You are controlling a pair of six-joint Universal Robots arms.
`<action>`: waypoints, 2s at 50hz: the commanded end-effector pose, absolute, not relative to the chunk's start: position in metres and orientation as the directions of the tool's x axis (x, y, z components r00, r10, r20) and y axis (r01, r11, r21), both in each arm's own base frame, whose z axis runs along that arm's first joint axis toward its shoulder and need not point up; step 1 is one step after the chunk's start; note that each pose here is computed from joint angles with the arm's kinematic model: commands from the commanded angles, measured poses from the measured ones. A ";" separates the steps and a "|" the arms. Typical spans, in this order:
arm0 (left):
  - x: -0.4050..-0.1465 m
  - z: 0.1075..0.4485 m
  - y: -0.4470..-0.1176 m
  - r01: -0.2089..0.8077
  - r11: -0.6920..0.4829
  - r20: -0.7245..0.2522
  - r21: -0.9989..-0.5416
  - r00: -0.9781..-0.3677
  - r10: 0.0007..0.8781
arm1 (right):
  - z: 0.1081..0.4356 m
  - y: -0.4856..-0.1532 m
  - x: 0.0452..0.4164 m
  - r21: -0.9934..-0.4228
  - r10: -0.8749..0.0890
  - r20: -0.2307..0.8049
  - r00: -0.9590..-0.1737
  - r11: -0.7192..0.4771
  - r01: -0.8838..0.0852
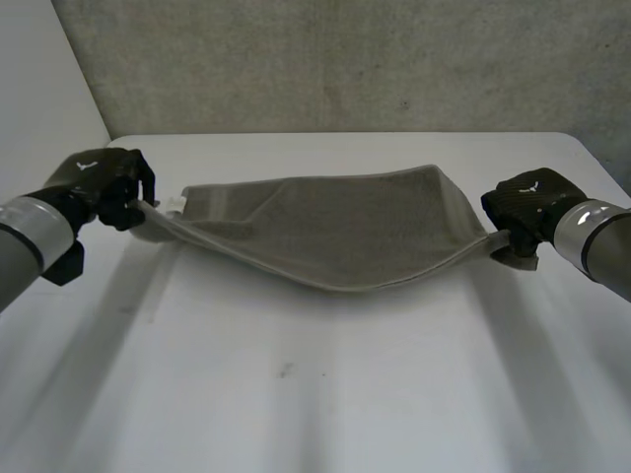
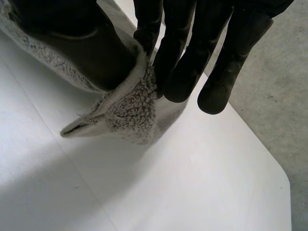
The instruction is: Fold the towel.
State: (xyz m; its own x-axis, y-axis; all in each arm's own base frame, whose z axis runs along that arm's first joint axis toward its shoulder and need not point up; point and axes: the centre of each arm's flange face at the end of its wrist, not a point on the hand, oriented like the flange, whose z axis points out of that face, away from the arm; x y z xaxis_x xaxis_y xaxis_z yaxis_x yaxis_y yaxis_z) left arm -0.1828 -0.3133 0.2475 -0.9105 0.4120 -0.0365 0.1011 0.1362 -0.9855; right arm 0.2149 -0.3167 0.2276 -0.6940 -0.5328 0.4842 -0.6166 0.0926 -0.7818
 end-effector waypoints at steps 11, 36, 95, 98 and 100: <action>-0.177 0.354 -0.273 0.079 -0.153 -0.133 -0.985 -0.915 0.382 | 0.362 -0.290 0.191 -0.865 -0.342 0.491 -0.801 -0.079 -0.496; -0.223 0.261 -0.355 0.222 0.052 -0.169 -0.974 -0.856 0.488 | 0.288 -0.395 0.211 -0.752 -0.341 0.608 -0.717 0.044 -0.658; -0.189 0.223 -0.307 0.154 0.141 -0.082 -0.978 -0.903 0.421 | 0.233 -0.318 0.211 -0.800 -0.459 0.504 -0.732 0.072 -0.595; -0.186 0.234 -0.297 0.157 0.123 -0.091 -0.980 -0.903 0.421 | 0.245 -0.300 0.201 -0.771 -0.470 0.522 -0.711 0.097 -0.630; -0.179 0.253 -0.279 0.163 0.091 -0.112 -0.982 -0.905 0.411 | 0.249 -0.292 0.195 -0.750 -0.478 0.534 -0.698 0.114 -0.651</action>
State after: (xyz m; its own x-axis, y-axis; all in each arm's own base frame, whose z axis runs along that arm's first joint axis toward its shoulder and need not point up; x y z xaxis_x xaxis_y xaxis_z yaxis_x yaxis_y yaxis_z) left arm -0.1882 -0.3105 0.2213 -0.9079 0.4111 -0.0820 0.1534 0.1437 -0.9776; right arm 0.2127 -0.3197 0.2272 -0.7249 -0.4700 0.5036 -0.6027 0.0786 -0.7941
